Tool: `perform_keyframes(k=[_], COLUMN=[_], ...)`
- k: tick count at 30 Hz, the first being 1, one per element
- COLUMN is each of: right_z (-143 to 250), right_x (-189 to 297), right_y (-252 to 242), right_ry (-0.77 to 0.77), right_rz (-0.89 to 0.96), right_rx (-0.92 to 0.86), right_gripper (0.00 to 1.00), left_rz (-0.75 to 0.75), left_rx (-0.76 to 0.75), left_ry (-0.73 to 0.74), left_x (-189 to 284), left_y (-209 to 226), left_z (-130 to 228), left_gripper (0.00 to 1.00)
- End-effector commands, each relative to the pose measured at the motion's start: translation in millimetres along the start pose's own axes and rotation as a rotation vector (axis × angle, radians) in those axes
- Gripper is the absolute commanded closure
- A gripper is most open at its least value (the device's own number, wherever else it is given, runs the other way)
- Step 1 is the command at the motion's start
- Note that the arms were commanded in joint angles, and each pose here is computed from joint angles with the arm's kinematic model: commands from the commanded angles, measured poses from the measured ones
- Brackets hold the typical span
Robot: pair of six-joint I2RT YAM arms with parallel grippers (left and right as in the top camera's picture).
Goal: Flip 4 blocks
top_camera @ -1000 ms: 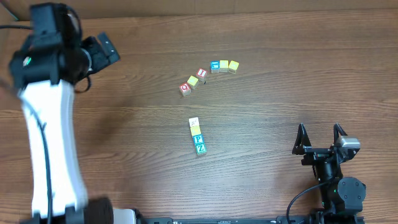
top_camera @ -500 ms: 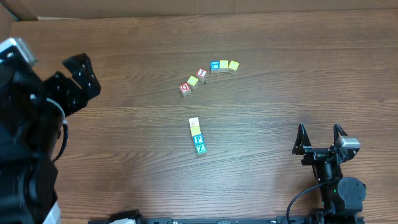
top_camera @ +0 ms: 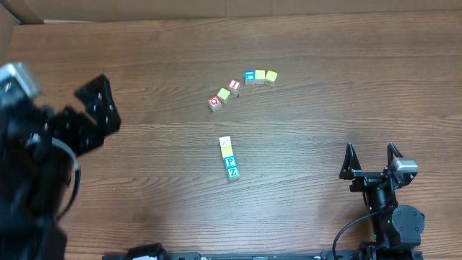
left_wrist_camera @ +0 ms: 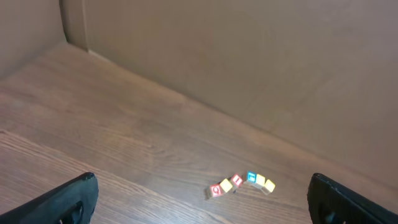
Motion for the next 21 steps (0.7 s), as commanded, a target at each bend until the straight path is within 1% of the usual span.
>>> perform_keyframes(k=[1,6,12,15,21], right_z=[1.9,1.9,1.9,1.9,1.9], right_x=[0.1,0.1,0.1,0.1,0.1], right_y=[1.1,1.1,1.1,1.1,1.1], right_ry=[-0.003,-0.003,-0.003,-0.003,-0.003], right_rz=[-0.014,-0.014,-0.014,-0.014,-0.014], right_rx=[0.018,0.018,0.018,0.018,0.018], right_gripper=[0.00,0.00,0.00,0.00,0.00], left_rz=[-0.016,-0.014,0.034,0.072,0.221], left_rx=[-0.038,-0.034,-0.019,0.008,-0.011], left_ry=[-0.057,-0.079,-0.195,-0.288,-0.539], left_x=[29.1,35.2,25.1,19.2,17.3], left_y=[6.0,17.1,26.4,29.7,21.0], left_z=[11.5,46.3,80.1,92.0,97.4], left_gripper=[0.00,0.00,0.00,0.00,0.00])
Point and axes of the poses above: each gripper's point midway between its finger pads, its own x axis back along the fingers, its own y axis along the line the jaws close on, z = x × y, the point moved 3 cm from there along x, back along the fingers, and after that the axes turned 5 degrees about -x, right-handed, at the moved point
